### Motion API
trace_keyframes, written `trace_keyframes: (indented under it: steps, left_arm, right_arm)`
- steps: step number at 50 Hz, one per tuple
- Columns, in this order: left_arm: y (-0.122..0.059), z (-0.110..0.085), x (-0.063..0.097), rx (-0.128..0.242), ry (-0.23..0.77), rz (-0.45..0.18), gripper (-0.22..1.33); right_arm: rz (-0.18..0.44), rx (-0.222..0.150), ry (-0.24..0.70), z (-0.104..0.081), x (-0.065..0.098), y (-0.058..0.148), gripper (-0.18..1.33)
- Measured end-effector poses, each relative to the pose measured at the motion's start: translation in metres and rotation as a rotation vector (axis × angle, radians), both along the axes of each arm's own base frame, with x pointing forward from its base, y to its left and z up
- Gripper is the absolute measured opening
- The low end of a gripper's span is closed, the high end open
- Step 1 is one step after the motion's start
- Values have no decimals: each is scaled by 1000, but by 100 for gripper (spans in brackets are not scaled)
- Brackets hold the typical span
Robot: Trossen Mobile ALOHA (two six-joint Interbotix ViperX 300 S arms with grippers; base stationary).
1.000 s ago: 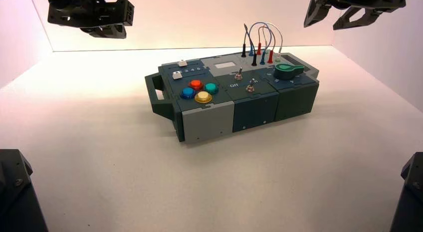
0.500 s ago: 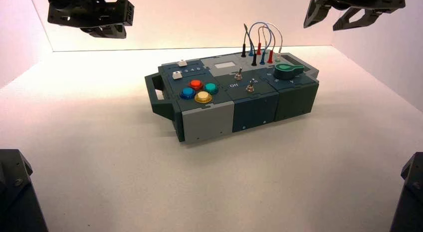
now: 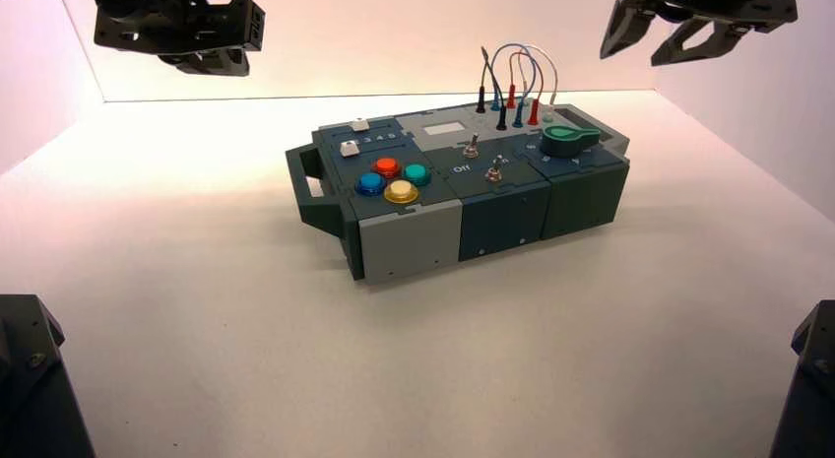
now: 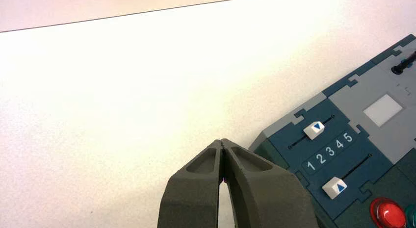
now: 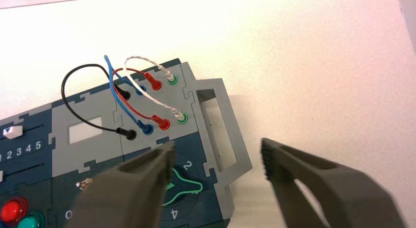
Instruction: Close right gripper.
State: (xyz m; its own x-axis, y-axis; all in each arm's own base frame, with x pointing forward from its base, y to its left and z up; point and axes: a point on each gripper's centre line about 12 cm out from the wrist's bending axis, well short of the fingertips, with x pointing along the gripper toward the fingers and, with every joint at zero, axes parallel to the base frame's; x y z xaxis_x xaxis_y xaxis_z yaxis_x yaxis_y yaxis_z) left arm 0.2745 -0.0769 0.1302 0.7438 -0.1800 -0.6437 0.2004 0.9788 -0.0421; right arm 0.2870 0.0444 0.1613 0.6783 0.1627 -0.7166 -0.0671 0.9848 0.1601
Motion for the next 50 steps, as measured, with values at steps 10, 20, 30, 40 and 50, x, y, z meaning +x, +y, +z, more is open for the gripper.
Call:
trace_keyframes:
  steps: [10, 20, 30, 40, 50]
  left_arm:
    - [0, 0, 0, 1, 0, -1, -16]
    - [0, 0, 0, 1, 0, -1, -16]
    - [0, 0, 0, -1, 0, 1, -16]
    - [0, 0, 0, 0, 0, 0, -16]
    - [0, -1, 0, 1, 4, 0, -16]
  right_arm:
    - [4, 2, 8, -1, -1, 0, 4]
    - [10, 2, 19, -2, -3, 1, -14]
    - [10, 3, 21, -2, -3, 1, -14]
    - [10, 0, 16, -2, -3, 1, -14]
    - [6, -2, 9, -2, -2, 0, -14]
